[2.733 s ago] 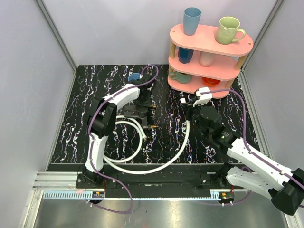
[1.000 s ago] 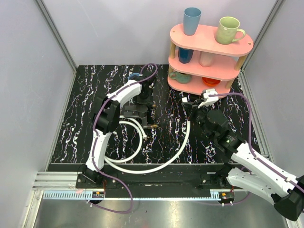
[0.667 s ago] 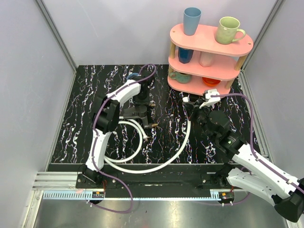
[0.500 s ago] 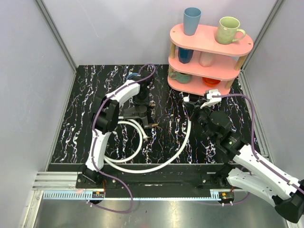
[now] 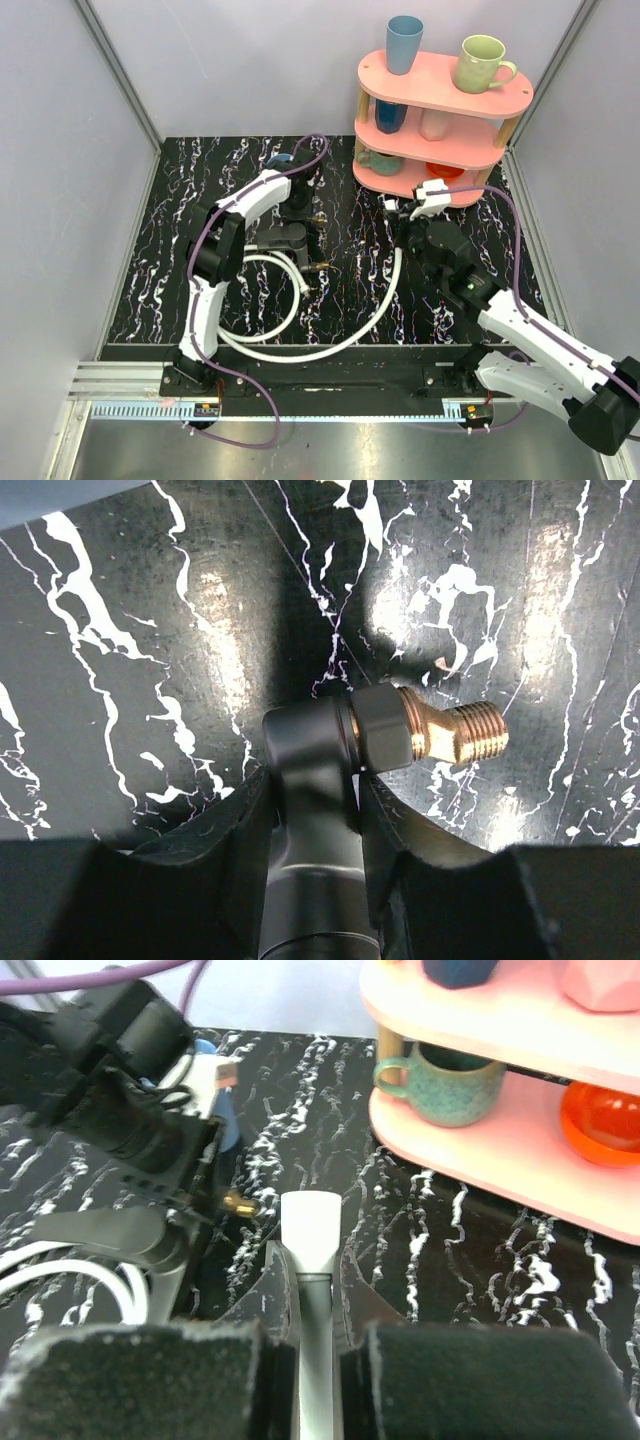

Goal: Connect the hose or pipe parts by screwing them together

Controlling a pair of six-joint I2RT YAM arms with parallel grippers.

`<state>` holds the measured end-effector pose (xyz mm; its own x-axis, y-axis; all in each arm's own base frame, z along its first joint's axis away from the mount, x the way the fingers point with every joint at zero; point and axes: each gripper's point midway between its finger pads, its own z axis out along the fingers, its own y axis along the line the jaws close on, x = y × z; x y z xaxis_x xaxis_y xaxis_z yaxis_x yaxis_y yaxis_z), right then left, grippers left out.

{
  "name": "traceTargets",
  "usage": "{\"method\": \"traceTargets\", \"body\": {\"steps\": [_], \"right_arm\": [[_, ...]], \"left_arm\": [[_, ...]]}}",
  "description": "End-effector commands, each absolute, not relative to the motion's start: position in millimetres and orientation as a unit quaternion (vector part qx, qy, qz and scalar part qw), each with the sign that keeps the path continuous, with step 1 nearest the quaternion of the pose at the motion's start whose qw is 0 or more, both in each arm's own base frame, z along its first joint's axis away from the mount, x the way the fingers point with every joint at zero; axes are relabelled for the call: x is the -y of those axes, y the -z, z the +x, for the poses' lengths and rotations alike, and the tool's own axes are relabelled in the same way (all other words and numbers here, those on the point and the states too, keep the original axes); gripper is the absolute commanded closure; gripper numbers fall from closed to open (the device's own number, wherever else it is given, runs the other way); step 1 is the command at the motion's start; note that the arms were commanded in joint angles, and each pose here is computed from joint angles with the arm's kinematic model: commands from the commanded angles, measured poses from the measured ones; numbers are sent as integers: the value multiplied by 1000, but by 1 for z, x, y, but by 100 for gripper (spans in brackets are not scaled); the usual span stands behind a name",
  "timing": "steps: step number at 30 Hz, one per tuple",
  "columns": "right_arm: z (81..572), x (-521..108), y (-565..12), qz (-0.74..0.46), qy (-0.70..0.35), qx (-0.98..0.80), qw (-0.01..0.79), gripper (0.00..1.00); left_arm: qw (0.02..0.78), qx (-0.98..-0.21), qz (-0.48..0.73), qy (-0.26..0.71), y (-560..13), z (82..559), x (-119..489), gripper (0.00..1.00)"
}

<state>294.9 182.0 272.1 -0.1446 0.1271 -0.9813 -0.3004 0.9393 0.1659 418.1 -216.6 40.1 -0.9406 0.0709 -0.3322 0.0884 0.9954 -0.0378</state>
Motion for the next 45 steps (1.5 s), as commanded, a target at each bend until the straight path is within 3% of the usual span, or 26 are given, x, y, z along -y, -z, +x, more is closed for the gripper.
{"method": "traceTargets", "body": {"steps": [1, 15, 25, 32, 36, 39, 45], "right_arm": [[328, -153, -322, -18, -106, -697, 709, 100], [382, -36, -357, 49, 91, -664, 740, 100], [384, 52, -360, 101, 228, -664, 705, 100], [347, 154, -372, 191, 414, -655, 603, 100], [347, 152, -383, 189, 394, -655, 616, 100], [362, 128, -381, 152, 320, -675, 647, 100], [388, 8, -356, -93, 141, -687, 707, 100]], "left_arm": [[227, -971, 53, 45, -112, 426, 209, 100], [310, -946, 53, 83, -227, 422, 203, 100], [295, -954, 58, 9, -229, 392, 158, 100], [252, -964, 66, -45, -215, 352, 125, 100], [242, -966, 68, -66, -211, 344, 115, 100], [215, -970, 80, -84, -198, 337, 109, 100], [162, -980, 97, -55, -153, 326, 121, 100]]}}
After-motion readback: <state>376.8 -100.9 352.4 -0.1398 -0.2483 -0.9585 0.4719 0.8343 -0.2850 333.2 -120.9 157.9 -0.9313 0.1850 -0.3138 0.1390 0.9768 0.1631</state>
